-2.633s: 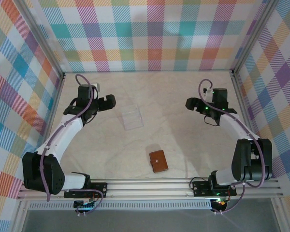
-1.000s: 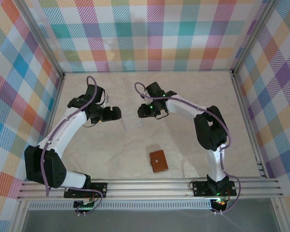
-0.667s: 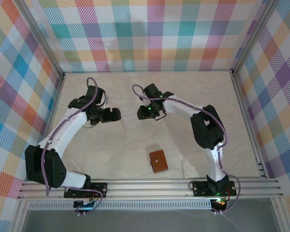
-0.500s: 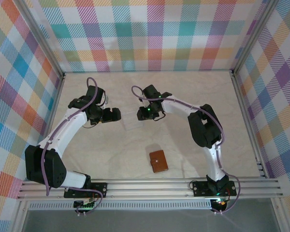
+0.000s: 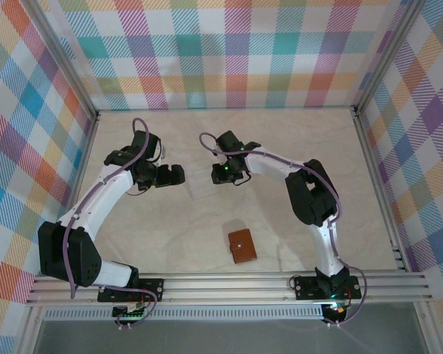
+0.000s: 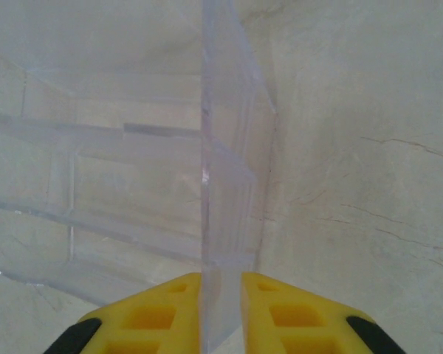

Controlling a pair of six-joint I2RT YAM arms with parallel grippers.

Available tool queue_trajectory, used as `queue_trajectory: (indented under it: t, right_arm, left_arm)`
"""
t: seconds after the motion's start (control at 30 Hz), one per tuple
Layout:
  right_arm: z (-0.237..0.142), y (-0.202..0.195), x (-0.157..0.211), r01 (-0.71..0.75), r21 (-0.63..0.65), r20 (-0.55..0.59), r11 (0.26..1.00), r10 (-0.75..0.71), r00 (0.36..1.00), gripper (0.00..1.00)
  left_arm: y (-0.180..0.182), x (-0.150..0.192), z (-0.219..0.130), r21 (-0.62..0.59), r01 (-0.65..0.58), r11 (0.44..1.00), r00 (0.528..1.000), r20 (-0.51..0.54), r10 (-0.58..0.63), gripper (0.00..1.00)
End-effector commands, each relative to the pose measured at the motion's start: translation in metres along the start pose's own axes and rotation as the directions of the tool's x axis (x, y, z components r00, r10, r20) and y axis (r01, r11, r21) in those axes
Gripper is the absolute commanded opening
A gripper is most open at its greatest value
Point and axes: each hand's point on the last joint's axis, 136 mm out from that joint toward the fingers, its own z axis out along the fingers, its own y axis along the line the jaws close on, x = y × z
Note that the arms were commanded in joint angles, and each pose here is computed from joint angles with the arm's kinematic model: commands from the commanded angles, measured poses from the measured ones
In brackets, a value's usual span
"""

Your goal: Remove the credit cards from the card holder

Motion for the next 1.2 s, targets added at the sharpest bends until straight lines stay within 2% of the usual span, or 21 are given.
queue_trajectory:
  t: [0.0,0.23,0.6,1.17]
  right_arm:
    - [-0.019,-0.004,-0.001,0.008,0.058,0.034,0.998,-0.01,0.999,0.18]
    - [-0.034,-0.029,0.001,-0.024,0.167,0.049,0.986,0.016,0.999,0.13]
    - [-0.056,-0.074,-0.001,-0.159,0.204,0.101,0.966,0.141,0.985,0.11]
    - [-0.076,-0.113,-0.006,-0.295,0.245,0.173,0.924,0.258,0.951,0.11]
  left_arm:
    - [0.001,0.0,-0.003,-0.009,-0.005,1.0,1.0,0.016,0.005,0.95]
    - [0.002,0.001,0.001,-0.019,-0.002,1.0,1.0,0.0,0.002,0.95]
    - [0.0,0.003,0.009,-0.008,0.01,1.0,1.0,-0.024,-0.01,0.95]
    - [-0.009,0.007,0.017,0.051,0.107,0.993,0.994,-0.026,-0.106,0.94]
